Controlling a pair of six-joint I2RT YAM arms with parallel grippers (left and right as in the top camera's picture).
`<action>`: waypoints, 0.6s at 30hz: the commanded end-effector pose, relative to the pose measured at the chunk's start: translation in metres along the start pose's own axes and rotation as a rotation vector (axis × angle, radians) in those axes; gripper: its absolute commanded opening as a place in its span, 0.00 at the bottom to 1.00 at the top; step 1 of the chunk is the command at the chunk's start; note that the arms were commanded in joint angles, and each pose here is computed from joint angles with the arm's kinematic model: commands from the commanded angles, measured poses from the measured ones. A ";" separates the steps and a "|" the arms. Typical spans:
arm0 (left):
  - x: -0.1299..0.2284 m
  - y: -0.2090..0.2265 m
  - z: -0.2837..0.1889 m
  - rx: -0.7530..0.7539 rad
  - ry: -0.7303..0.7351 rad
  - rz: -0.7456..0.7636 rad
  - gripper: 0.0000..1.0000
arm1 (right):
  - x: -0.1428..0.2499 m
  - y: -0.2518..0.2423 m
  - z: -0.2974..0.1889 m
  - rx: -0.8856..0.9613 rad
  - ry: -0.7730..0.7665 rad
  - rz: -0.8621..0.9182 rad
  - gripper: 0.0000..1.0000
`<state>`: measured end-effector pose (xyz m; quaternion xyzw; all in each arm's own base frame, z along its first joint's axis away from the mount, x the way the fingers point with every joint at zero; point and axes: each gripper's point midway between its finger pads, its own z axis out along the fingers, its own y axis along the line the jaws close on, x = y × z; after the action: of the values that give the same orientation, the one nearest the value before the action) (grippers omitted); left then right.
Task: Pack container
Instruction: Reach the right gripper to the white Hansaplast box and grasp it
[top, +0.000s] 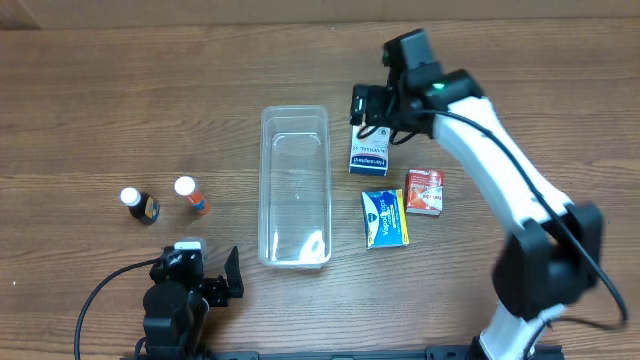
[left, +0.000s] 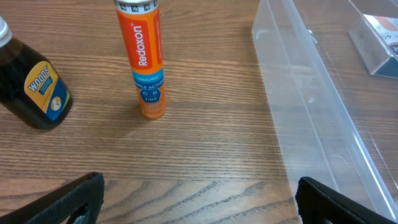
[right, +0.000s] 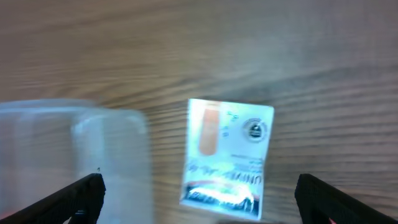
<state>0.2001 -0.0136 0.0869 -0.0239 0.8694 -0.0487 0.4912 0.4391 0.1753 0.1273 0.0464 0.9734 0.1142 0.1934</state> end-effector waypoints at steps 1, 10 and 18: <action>-0.001 0.003 0.000 -0.015 -0.008 0.006 1.00 | -0.004 -0.013 0.027 0.068 0.012 0.067 1.00; -0.001 0.003 0.000 -0.015 -0.008 0.005 1.00 | 0.030 -0.018 0.084 0.110 0.138 0.076 0.96; -0.001 0.003 0.000 -0.015 -0.008 0.005 1.00 | 0.007 -0.014 0.059 0.132 0.071 0.081 0.73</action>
<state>0.2001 -0.0136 0.0869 -0.0239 0.8694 -0.0487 0.4912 0.4366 0.1773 0.0288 0.0918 0.9885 0.0664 0.0998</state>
